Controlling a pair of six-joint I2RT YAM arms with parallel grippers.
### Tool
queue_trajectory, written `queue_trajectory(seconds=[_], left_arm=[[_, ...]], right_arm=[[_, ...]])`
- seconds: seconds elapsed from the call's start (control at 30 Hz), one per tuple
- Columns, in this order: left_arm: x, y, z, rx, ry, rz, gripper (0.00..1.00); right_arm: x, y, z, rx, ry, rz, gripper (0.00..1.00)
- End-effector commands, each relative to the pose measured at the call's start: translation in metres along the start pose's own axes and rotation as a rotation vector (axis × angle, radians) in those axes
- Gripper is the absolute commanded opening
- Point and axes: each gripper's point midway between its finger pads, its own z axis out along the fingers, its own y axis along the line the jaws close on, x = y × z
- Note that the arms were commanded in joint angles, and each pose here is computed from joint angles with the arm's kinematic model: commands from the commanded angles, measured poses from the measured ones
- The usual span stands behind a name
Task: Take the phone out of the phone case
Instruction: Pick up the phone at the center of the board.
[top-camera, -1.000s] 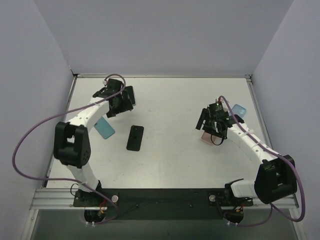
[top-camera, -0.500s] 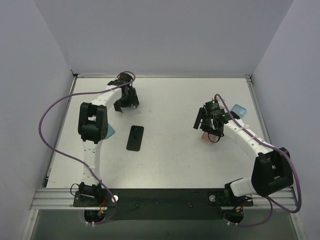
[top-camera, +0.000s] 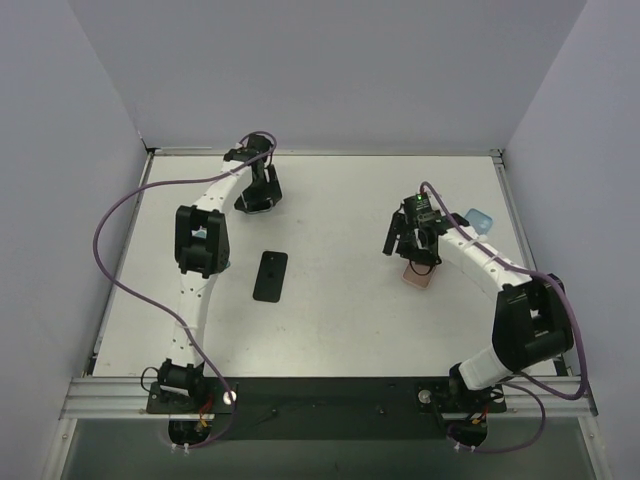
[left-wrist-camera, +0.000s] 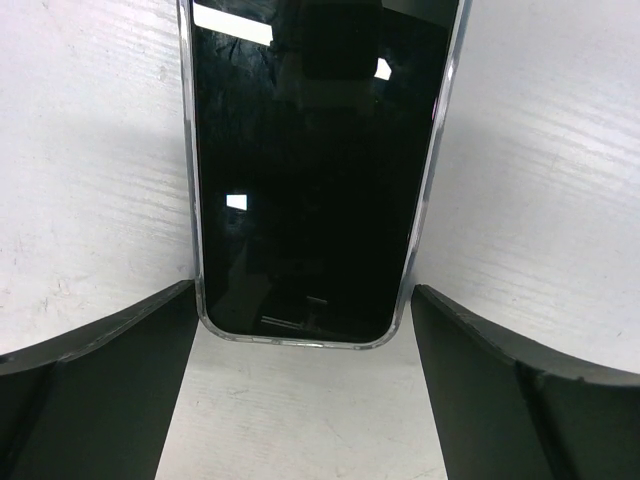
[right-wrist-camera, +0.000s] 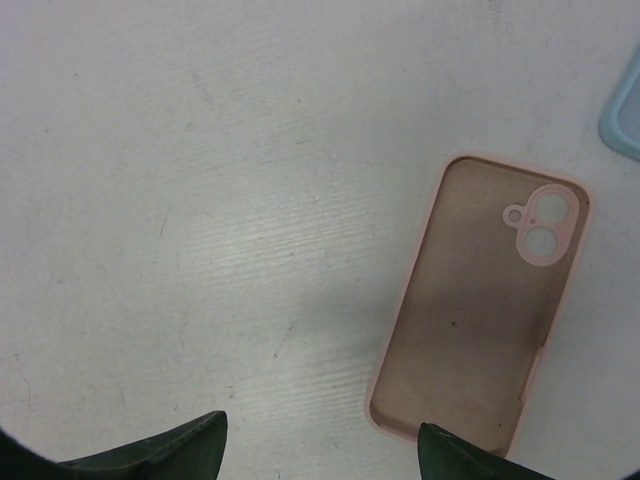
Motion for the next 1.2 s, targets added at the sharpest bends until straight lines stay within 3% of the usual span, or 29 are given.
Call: queue_trajectory(seconds=[0.0,0.1,0.23,0.27,0.37,0.47,0.7,0.83,1.17], left_arm=[[0.027,0.007,0.034,-0.041,0.093,-0.003,0.97],[0.022,0.005,0.034,-0.031,0.084,-0.006,0.92],[0.020,-0.001,0.029,0.003,0.083,-0.004,0.73],[0.021,-0.003,0.029,0.010,0.081,0.000,0.63],[0.024,-0.010,0.012,0.043,0.068,0.025,0.51],[0.025,-0.022,-0.018,0.089,0.041,0.062,0.48],[0.096,-0.050,-0.082,0.241,0.106,0.109,0.46],[0.144,-0.078,-0.113,0.379,0.172,0.103,0.44],[0.215,-0.111,-0.190,0.632,0.234,0.134,0.43]], right_arm=[[-0.008,-0.001,0.003,0.014,0.016,-0.013,0.70],[-0.007,0.002,0.007,0.005,0.030,-0.004,0.70],[-0.005,0.004,0.011,0.002,0.046,-0.006,0.70],[-0.005,0.004,0.011,0.000,0.048,-0.003,0.70],[-0.007,0.005,0.009,-0.008,0.046,0.004,0.70],[-0.008,0.006,0.006,-0.014,0.037,0.010,0.70],[0.004,0.012,0.000,-0.068,0.054,0.054,0.70],[0.016,0.023,-0.003,-0.155,0.099,0.111,0.70],[0.020,0.076,-0.014,-0.421,0.170,0.280,0.70]])
